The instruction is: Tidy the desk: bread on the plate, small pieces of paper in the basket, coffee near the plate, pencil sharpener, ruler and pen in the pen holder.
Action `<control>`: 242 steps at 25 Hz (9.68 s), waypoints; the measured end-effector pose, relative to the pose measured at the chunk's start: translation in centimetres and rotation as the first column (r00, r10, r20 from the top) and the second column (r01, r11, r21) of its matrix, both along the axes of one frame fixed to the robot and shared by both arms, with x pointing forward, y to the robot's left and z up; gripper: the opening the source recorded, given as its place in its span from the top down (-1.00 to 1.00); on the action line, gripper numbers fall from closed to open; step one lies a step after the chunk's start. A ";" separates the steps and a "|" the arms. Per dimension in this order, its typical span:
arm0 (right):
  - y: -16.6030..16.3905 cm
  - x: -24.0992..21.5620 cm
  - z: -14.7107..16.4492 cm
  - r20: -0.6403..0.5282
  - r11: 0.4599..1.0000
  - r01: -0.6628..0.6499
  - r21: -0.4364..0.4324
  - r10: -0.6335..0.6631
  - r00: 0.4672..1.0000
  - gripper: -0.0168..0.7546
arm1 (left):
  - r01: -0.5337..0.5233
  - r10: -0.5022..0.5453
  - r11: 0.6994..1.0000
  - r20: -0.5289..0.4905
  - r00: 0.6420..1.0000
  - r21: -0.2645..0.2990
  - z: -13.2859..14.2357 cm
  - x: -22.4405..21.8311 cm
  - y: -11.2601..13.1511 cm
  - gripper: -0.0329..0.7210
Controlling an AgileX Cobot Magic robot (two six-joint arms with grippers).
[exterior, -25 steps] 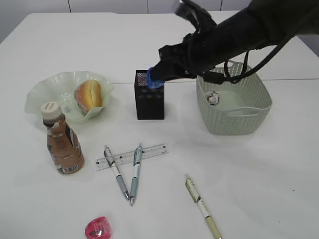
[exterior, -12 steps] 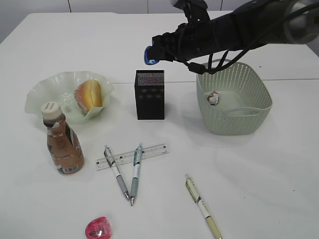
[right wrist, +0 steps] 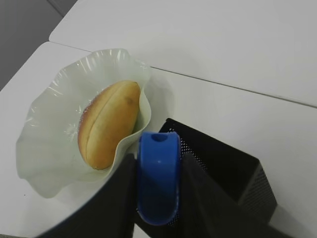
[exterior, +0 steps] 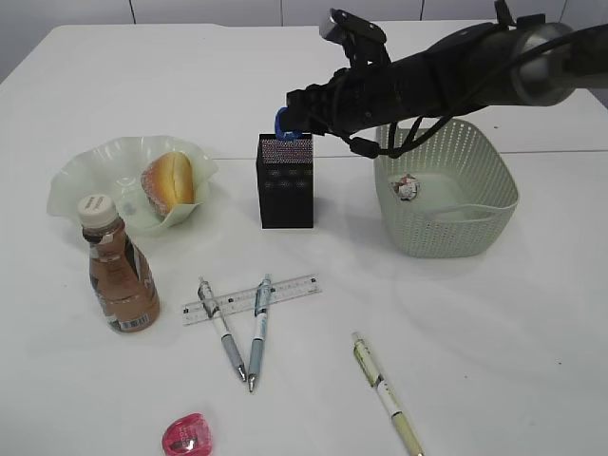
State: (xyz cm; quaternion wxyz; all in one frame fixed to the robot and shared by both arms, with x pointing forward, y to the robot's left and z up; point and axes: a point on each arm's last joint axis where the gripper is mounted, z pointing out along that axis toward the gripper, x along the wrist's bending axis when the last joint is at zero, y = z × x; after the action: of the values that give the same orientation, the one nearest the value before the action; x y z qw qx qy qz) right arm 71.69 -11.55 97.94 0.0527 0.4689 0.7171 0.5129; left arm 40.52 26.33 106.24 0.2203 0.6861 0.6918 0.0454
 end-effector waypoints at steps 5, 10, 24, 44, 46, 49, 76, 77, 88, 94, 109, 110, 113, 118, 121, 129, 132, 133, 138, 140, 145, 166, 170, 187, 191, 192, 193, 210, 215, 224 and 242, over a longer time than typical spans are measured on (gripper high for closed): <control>0.0 0.1 0.1 -0.005 1.000 0.012 0.023 -0.012 1.000 0.13 | 0.000 0.000 1.000 0.000 1.000 0.000 0.0 0.0 0.0 -0.26; 0.1 0.0 0.2 -0.006 1.000 0.009 0.028 -0.009 1.000 -0.15 | 0.000 0.000 1.000 0.000 1.000 0.002 0.0 0.0 0.0 -0.26; 0.7 -6.6 7.3 -0.268 0.972 -0.104 -0.211 0.045 0.962 -0.15 | 0.000 0.000 1.000 0.002 1.000 0.003 0.0 0.0 0.0 -0.26; 12.5 -22.7 3.4 -0.493 0.833 -0.272 -0.482 -0.002 0.870 -0.15 | -0.011 0.011 1.000 0.054 0.998 0.002 0.2 0.5 0.1 -0.26; 13.1 -23.5 3.4 -0.479 0.831 -0.237 -0.503 -0.039 0.877 -0.15 | -0.012 0.011 1.000 0.056 0.998 0.002 0.2 0.5 0.1 -0.26; 13.9 -24.7 3.4 -0.450 0.817 -0.224 -0.531 -0.048 0.892 -0.14 | -0.012 0.011 1.000 0.056 0.998 0.002 0.2 0.5 0.1 -0.26; 19.0 -24.2 -5.8 -0.582 0.765 -0.255 -0.591 -0.185 0.792 -0.13 | -0.011 0.011 1.000 0.056 0.998 0.005 0.2 0.5 0.1 -0.26; 19.0 -24.3 -6.1 -0.589 0.764 -0.259 -0.591 -0.190 0.785 -0.13 | -0.011 0.011 1.000 0.056 0.998 0.005 0.2 0.5 0.1 -0.26; 19.2 -24.2 -7.3 -0.600 0.757 -0.270 -0.595 -0.195 0.776 -0.13 | -0.011 0.010 1.000 0.057 0.998 0.006 0.2 0.5 0.1 -0.26; 19.3 -24.2 -8.1 -0.603 0.752 -0.273 -0.600 -0.200 0.772 -0.13 | -0.009 0.009 1.000 0.058 0.998 0.016 0.2 0.5 0.2 -0.26; 19.4 -24.0 -8.6 -0.598 0.751 -0.271 -0.603 -0.200 0.776 0.05 | -0.007 0.004 0.999 0.061 0.998 0.037 0.1 0.5 0.3 -0.26; 19.4 -24.0 -8.6 -0.597 0.747 -0.280 -0.603 -0.190 0.779 0.05 | -0.006 0.004 0.999 0.061 0.998 0.038 0.1 0.5 0.3 -0.26; 19.5 -24.1 -8.6 -0.599 0.730 -0.332 -0.597 -0.130 0.790 0.05 | -0.006 0.004 0.999 0.061 0.998 0.038 0.1 0.5 0.3 -0.26; 19.5 -24.4 -6.7 -0.592 0.713 -0.401 -0.575 -0.024 0.806 0.05 | -0.007 0.004 0.999 0.063 0.998 0.038 0.2 0.5 0.3 -0.26; 19.1 -24.1 -3.6 -0.559 0.736 -0.400 -0.547 0.035 0.829 0.05 | -0.007 0.004 0.999 0.063 0.998 0.038 0.2 0.5 0.3 -0.26; 14.4 -20.7 4.2 -0.457 0.815 -0.311 -0.489 0.065 0.887 0.05 | -0.007 0.005 0.999 0.065 0.998 0.038 0.2 0.5 0.3 -0.26; 11.2 -18.4 6.5 -0.425 0.846 -0.260 -0.466 0.044 0.904 0.05 | -0.007 0.005 0.999 0.065 0.998 0.038 0.2 0.5 0.3 -0.26; 10.4 -17.9 7.2 -0.415 0.857 -0.247 -0.453 0.042 0.909 0.05 | -0.007 0.005 0.999 0.065 0.998 0.038 0.2 0.5 0.3 -0.26; 6.1 -15.1 9.2 -0.384 0.894 -0.214 -0.393 0.051 0.922 0.05 | -0.007 0.005 0.999 0.065 0.998 0.038 0.2 0.5 0.3 -0.26; 4.8 -14.1 9.4 -0.372 0.907 -0.220 -0.360 0.077 0.925 0.05 | -0.007 0.005 0.999 0.065 0.998 0.038 0.2 0.5 0.3 -0.26; 1.5 -11.0 10.3 -0.273 0.958 -0.161 -0.238 0.093 0.957 0.05 | -0.007 0.005 0.999 0.065 0.998 0.038 0.2 0.5 0.3 -0.26; 0.1 0.1 2.8 -0.154 0.996 -0.079 0.048 0.085 0.984 0.05 | -0.012 0.012 1.000 0.060 0.998 0.004 0.2 0.5 0.1 -0.22; 0.3 0.8 1.5 -0.175 0.995 -0.064 0.072 0.076 0.982 0.05 | -0.012 0.012 1.000 0.060 0.998 0.004 0.2 0.5 0.1 -0.20; 0.3 1.1 0.4 -0.189 0.996 -0.060 0.065 0.071 0.979 -0.05 | -0.018 0.018 1.000 0.087 0.996 0.001 0.3 0.7 0.1 -0.19; 0.3 1.1 0.4 -0.188 0.996 -0.060 0.065 0.072 0.980 -0.05 | -0.018 0.018 1.000 0.089 0.996 0.001 0.3 0.8 0.1 -0.19; 0.3 1.1 0.4 -0.188 0.996 -0.060 0.065 0.072 0.980 -0.07 | -0.018 0.018 1.000 0.089 0.996 0.001 0.3 0.8 0.1 -0.19; 0.3 1.1 0.4 -0.188 0.996 -0.060 0.065 0.072 0.980 -0.10 | -0.018 0.018 1.000 0.089 0.996 0.001 0.3 0.8 0.1 -0.19; -0.4 -0.2 2.6 -0.247 0.997 -0.065 -0.029 0.056 0.967 -0.27 | -0.019 0.019 1.000 0.089 0.996 -0.001 0.3 0.8 0.1 -0.19; -1.2 -3.1 6.0 -0.371 0.984 -0.117 -0.132 0.061 0.927 -0.27 | -0.018 0.018 1.000 0.085 0.996 0.000 0.3 0.7 0.1 -0.19; -4.1 -9.7 10.0 -0.442 0.900 -0.159 -0.406 -0.040 0.896 -0.27 | -0.018 0.018 1.000 0.085 0.996 0.000 0.3 0.7 0.1 -0.19; -13.5 -27.7 10.5 -0.252 0.696 0.097 -0.711 -0.381 0.889 -0.27 | -0.029 0.030 1.000 0.134 0.990 -0.008 0.5 1.1 0.1 -0.19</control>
State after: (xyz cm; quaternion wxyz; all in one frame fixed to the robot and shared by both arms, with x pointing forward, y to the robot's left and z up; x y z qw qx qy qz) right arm 44.01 -25.07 108.43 0.1483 0.5976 0.7815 0.1008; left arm 41.66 26.40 106.78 0.2679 0.6705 0.6856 0.0927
